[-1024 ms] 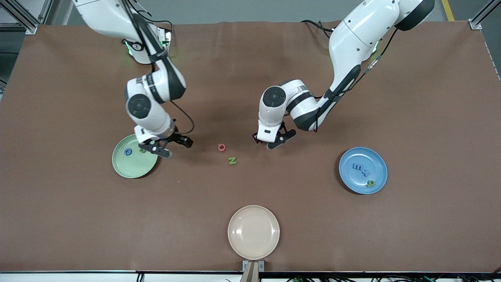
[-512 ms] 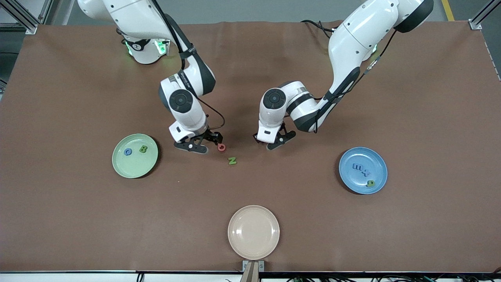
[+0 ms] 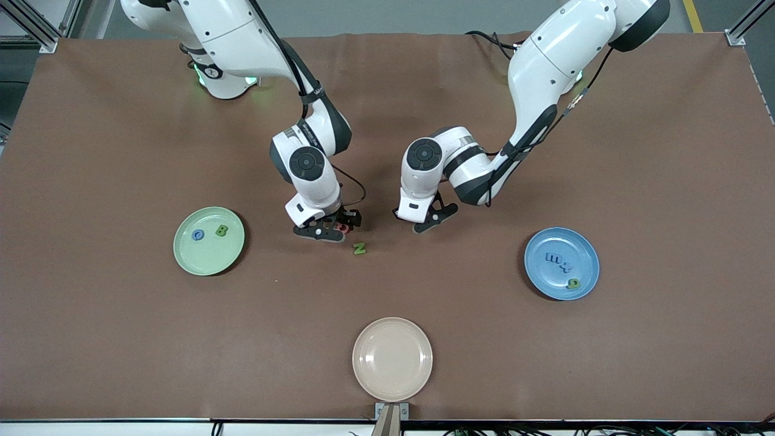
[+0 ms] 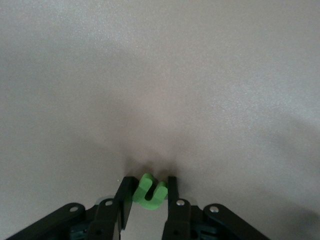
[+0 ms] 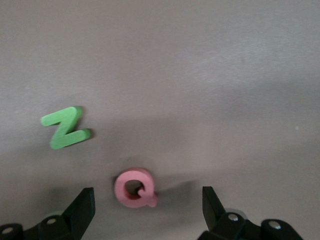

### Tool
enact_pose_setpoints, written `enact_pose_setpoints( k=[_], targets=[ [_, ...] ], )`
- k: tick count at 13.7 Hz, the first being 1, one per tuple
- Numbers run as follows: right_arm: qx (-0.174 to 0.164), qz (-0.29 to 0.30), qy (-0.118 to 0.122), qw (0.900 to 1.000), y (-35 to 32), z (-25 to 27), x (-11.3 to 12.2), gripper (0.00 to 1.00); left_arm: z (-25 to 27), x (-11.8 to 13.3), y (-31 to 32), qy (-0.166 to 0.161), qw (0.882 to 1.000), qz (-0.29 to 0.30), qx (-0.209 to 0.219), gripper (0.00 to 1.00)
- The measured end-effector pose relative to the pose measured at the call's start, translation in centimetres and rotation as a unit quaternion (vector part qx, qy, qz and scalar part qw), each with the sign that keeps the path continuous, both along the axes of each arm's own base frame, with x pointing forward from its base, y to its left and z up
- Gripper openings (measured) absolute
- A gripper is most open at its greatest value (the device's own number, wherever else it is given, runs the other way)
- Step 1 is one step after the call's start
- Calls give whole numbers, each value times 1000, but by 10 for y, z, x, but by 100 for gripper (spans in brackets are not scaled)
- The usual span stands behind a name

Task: Sort upper and lower case letters into plates
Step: 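Carry the u toward the blue plate while the right gripper grasps Q, then drop the Q onto the green plate while the left gripper drops u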

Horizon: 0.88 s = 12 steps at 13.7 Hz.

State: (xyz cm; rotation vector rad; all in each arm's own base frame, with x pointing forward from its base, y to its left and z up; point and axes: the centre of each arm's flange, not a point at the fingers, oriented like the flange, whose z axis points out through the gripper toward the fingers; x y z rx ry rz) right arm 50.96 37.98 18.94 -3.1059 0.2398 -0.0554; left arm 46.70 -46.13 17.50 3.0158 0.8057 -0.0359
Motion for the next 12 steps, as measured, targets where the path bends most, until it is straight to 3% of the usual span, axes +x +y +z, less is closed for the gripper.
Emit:
enact_pose_setpoints(
  k=[3, 5, 6, 7, 9, 12],
  targets=[
    [-2, 20, -2, 1000, 11, -6, -1, 95, 9, 25, 12, -18, 1000, 12, 2, 32],
    [-9, 41, -4, 999, 17, -10, -5, 91, 34, 64, 37, -40, 999, 15, 12, 32],
    [-14, 51, -6, 999, 19, -11, -7, 83, 52, 87, 58, -50, 999, 12, 17, 32],
    [-18, 60, -9, 998, 20, -11, -7, 83, 71, 109, 84, -62, 998, 4, 21, 32],
    [-22, 66, -12, 997, 19, -11, -6, 68, 101, 149, 149, -78, 996, -15, 32, 32],
    [-25, 74, -16, 997, 17, -10, -4, 64, 106, 185, 254, -57, 995, -50, 61, 32]
  ],
)
